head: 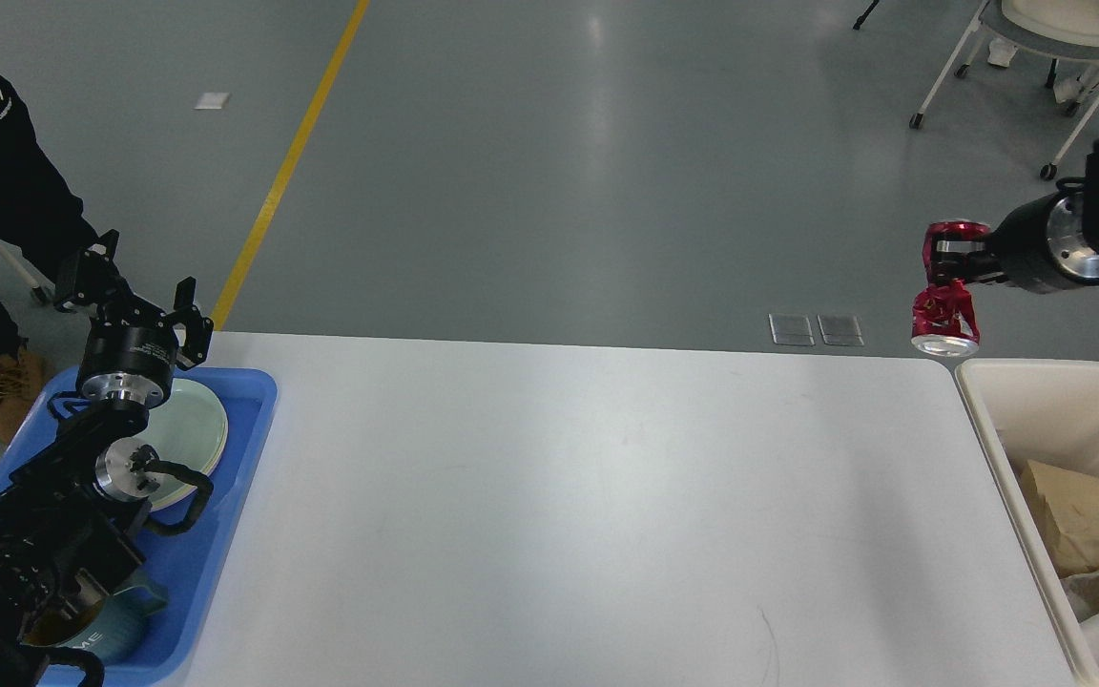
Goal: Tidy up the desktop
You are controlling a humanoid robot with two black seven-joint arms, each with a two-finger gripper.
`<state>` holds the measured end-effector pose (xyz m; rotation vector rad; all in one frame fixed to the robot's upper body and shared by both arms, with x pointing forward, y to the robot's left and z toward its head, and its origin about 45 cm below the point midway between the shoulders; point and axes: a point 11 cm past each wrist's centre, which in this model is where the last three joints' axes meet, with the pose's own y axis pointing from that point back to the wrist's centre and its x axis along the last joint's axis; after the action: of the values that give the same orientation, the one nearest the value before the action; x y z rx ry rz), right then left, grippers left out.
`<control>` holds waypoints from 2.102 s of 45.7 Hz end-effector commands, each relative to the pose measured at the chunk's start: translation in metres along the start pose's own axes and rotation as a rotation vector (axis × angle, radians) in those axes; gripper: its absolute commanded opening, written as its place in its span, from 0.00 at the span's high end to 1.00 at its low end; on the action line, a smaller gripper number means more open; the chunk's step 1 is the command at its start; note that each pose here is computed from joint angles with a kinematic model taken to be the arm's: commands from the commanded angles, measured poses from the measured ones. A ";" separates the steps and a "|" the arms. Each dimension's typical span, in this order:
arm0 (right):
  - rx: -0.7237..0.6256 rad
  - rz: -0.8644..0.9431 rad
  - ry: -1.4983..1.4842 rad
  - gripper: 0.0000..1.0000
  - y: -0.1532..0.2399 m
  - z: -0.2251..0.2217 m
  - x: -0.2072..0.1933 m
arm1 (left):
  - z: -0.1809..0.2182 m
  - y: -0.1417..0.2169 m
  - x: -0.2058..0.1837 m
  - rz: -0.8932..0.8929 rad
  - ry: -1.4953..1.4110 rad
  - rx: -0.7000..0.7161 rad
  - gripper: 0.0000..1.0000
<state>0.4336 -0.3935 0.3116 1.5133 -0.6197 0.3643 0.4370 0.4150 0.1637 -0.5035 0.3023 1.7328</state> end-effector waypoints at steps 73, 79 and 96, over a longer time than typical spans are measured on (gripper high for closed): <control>0.725 0.788 -1.611 0.00 -0.088 0.094 -0.077 | 0.000 0.000 0.000 -0.001 -0.001 0.001 0.04; 0.814 0.680 -1.657 0.00 -0.105 0.048 -0.083 | 0.000 0.000 0.000 -0.001 -0.001 0.001 0.04; 0.960 0.590 -1.694 0.00 -0.110 -0.028 -0.060 | 0.000 0.000 0.000 0.000 0.000 0.000 0.04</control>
<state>0.4421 -0.3850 0.1787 2.2620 -2.5230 -0.3857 0.4370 0.4150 0.1637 -0.5028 0.3020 1.7324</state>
